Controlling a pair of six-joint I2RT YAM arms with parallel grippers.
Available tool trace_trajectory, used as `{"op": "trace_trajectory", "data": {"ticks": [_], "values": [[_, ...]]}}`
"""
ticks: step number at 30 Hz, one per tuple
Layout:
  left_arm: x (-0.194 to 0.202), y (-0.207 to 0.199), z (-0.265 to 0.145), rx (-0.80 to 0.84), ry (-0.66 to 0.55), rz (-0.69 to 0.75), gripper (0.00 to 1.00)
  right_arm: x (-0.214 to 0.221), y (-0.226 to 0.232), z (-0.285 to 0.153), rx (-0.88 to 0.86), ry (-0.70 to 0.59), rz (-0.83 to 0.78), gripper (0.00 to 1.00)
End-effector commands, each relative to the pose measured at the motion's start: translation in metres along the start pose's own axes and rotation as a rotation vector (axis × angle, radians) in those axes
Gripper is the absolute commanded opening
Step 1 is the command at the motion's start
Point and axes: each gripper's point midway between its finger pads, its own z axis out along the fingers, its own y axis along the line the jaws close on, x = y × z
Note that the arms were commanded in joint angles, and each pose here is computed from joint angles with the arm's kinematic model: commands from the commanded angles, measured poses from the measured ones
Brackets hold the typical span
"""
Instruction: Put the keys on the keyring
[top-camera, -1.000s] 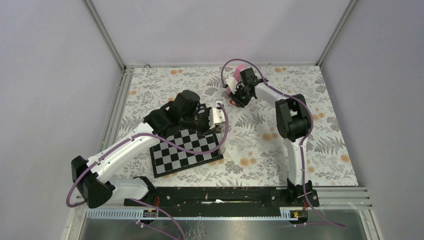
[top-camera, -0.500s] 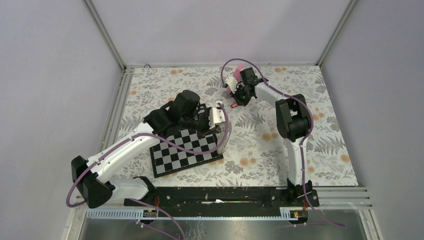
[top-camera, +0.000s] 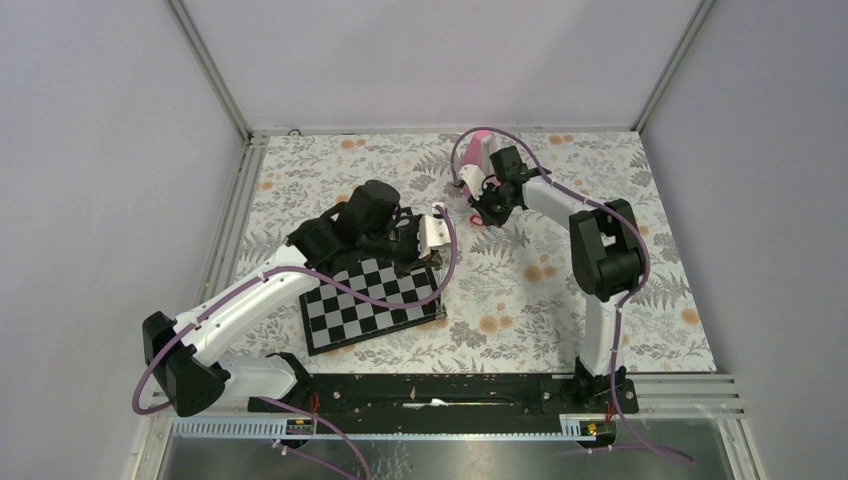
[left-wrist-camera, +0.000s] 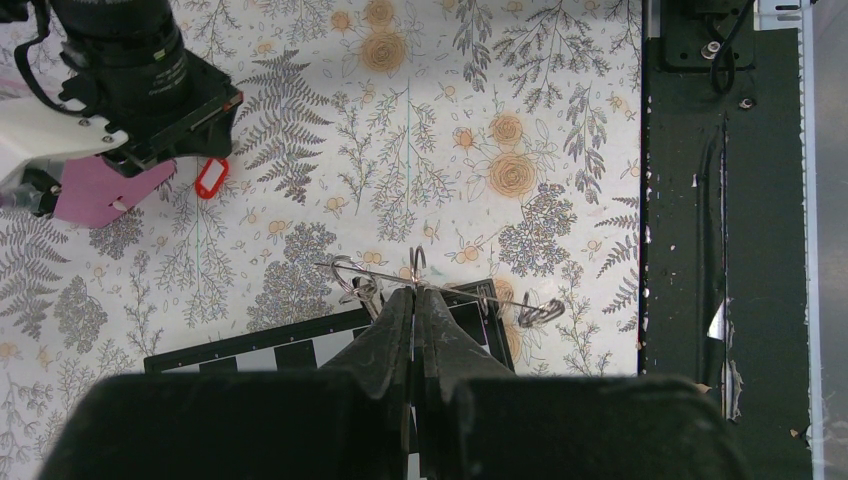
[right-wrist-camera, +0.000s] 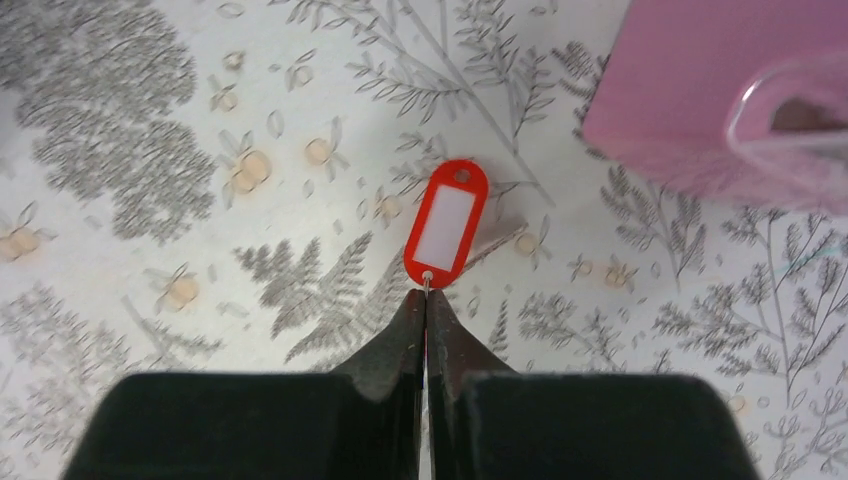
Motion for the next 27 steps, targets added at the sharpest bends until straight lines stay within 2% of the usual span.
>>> {"op": "trace_trajectory", "data": {"ticks": [1,19,27], "values": [[-0.025,0.013,-0.007,-0.044,-0.066,0.049,0.00,-0.015,0.018,-0.031,-0.006,-0.098,0.002,0.00],[-0.027,0.032,0.000,-0.079,-0.112,0.021,0.00,-0.021,0.069,-0.099,-0.054,-0.294,-0.069,0.00],[-0.037,0.038,0.002,-0.085,-0.142,0.011,0.00,-0.057,0.113,-0.161,-0.155,-0.540,-0.170,0.00]]}}
